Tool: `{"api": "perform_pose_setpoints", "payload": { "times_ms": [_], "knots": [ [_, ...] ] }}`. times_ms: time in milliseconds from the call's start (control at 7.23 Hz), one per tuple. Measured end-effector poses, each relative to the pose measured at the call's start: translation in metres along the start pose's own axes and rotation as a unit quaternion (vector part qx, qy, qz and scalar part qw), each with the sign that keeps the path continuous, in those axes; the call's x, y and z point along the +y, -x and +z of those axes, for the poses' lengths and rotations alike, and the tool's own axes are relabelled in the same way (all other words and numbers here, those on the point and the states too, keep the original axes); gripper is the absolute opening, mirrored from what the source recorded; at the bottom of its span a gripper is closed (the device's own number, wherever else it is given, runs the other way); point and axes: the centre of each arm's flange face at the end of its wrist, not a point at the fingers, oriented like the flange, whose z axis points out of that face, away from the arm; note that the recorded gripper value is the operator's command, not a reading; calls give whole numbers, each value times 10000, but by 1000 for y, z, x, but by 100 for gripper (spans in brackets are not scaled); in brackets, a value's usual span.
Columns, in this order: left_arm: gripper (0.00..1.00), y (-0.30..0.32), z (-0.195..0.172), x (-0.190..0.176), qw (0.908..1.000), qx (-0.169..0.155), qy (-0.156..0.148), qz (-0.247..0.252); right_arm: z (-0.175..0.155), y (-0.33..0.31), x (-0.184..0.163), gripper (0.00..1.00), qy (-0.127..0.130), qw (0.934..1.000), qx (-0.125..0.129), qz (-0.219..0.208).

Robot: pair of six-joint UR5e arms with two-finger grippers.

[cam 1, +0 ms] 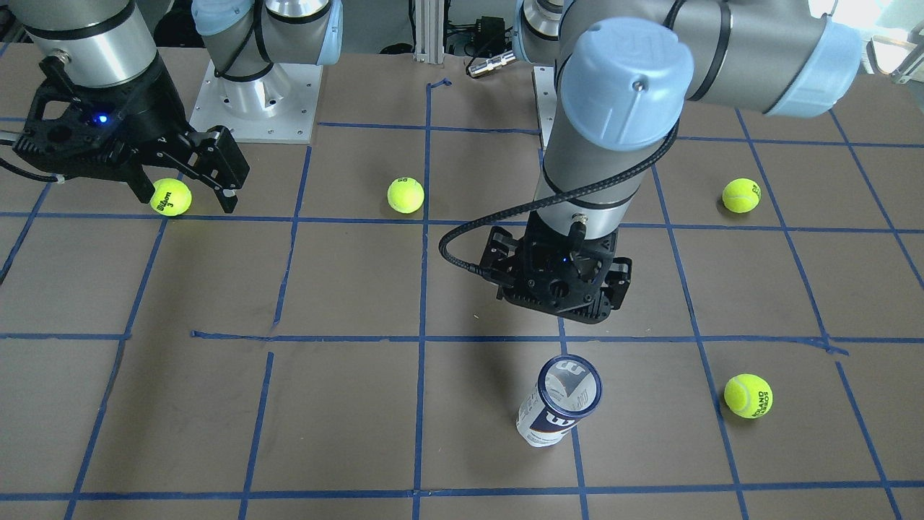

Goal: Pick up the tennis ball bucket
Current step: 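Open the left gripper and raise it away from the standing can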

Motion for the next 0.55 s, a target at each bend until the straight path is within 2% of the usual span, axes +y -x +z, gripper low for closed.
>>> {"api": "perform_pose_setpoints", "payload": {
  "times_ms": [277, 553],
  "knots": [
    [100, 34, -36, 24, 9995, 11, -2, -304, 0, 0, 0, 100, 0, 10000, 2, 0],
    [100, 67, -56, 55, 9972, 38, 46, -741, 0, 0, 0, 100, -3, 10000, -1, 0]
  ]
}}
